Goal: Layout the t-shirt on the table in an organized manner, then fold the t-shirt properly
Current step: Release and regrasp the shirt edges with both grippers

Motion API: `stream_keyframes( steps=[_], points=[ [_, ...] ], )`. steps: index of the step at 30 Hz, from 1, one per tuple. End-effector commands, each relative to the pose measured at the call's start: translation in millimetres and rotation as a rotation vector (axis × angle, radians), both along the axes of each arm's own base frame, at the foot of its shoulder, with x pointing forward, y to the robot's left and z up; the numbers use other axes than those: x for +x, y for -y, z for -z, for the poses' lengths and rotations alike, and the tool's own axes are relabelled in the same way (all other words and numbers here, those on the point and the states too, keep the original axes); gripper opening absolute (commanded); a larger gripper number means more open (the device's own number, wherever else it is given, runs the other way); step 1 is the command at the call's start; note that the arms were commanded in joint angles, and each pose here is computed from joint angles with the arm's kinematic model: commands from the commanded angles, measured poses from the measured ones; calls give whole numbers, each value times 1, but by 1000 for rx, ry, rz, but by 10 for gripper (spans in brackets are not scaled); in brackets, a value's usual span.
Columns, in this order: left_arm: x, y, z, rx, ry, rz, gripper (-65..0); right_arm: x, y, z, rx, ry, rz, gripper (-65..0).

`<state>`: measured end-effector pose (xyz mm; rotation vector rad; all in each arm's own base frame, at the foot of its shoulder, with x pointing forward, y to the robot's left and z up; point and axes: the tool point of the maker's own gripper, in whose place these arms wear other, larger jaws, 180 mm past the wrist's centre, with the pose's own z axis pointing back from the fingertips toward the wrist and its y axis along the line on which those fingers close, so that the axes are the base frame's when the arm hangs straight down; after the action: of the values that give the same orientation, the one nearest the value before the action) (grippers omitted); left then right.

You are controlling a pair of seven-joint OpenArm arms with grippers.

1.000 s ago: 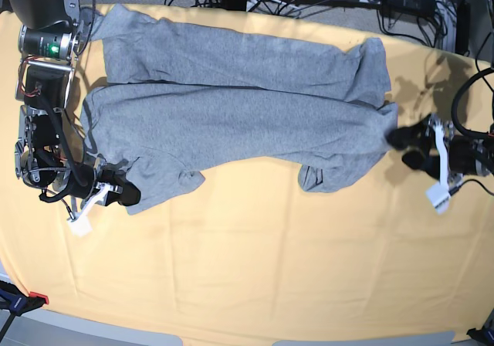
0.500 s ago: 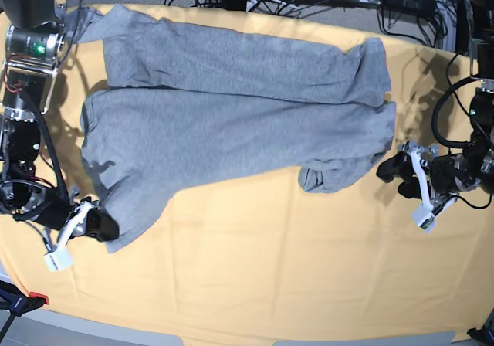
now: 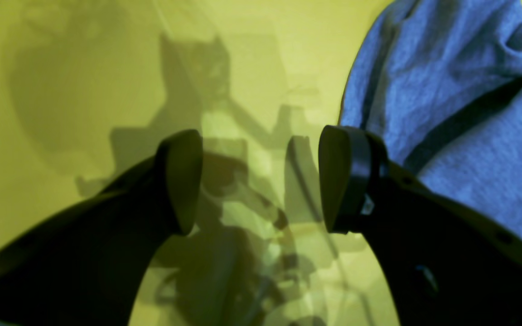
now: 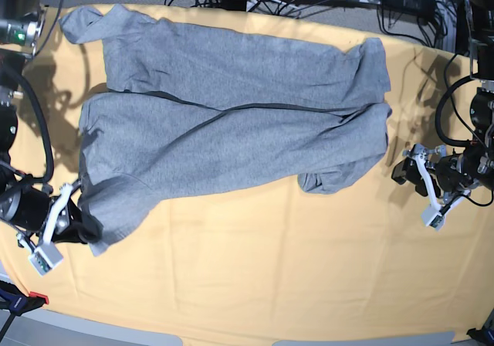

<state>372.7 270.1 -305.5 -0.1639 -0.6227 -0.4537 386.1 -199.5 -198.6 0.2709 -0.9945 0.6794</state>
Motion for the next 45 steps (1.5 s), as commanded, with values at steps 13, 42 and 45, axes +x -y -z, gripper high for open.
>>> stream_keyframes(
  steps=[13,42,45],
  points=[
    [11,-8,-18,23,56,-11,-236,-79,24,-27,-15,123,54,-650],
    [32,21,-61,-145,139,30,-236,-176,5,30,55,-202,-37,-650],
    [27,24,-52,-146,115,36,-236,-177,6,32,47,-210,-31,-650]
  ],
)
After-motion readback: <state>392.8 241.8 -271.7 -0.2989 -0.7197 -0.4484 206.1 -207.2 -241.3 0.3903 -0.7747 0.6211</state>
